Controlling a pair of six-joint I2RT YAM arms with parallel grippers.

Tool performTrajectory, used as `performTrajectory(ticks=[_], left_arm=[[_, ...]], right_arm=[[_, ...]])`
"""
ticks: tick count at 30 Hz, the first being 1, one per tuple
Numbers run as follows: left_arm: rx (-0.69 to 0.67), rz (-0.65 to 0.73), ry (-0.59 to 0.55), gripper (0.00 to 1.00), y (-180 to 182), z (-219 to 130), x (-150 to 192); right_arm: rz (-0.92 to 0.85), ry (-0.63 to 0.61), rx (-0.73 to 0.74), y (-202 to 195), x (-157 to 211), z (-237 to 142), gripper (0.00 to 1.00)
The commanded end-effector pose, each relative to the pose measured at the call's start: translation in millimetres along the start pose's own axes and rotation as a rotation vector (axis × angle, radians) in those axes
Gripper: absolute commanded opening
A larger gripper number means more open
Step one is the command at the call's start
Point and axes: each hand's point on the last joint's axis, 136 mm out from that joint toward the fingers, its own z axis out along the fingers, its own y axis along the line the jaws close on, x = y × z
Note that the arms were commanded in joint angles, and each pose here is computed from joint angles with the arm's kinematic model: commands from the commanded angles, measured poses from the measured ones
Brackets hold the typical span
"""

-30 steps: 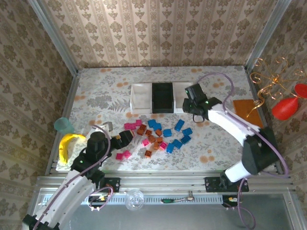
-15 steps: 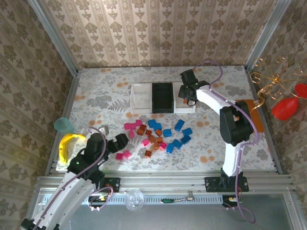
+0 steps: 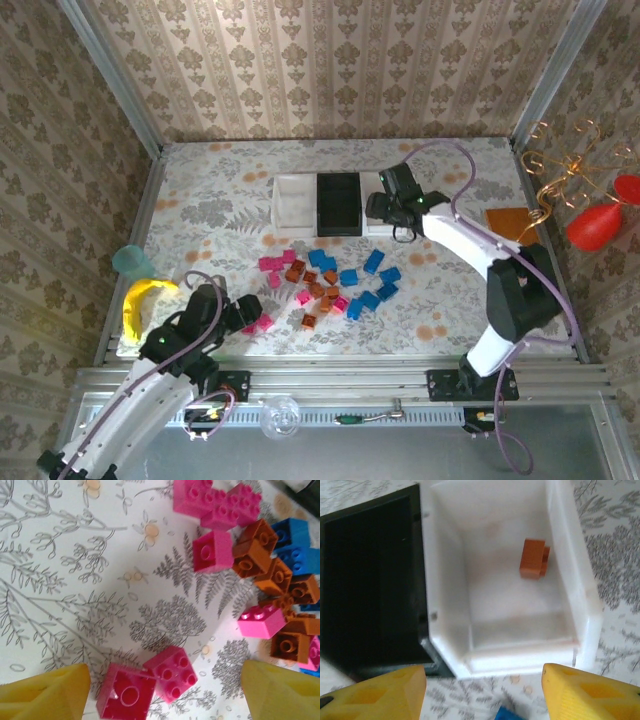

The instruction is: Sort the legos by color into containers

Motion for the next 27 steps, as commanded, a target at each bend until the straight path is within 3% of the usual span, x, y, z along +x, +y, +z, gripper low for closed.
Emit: performTrajectory(ticks=[1,8,16,27], left_arm=[[-0.108,-0.027,0.04,0.76,21,-1,13],[-0.196,-0.001,0.066,0.64,35,-5,25],[-0.295,0.122,0.141,0.65,38,0,36],[-0.288,0.227,0.15,0.67,23,17,37]], right_arm=[[0.035,-0.002,-0.031,-2,16,-4,0.64],[0.047,-0.004,-0.036,-13,34,-15,0.65],[0.048,-0.018,-0.011,-21,35,-17,0.65],[0.066,-0.03,-0.009,-28,34,-19,0.65]])
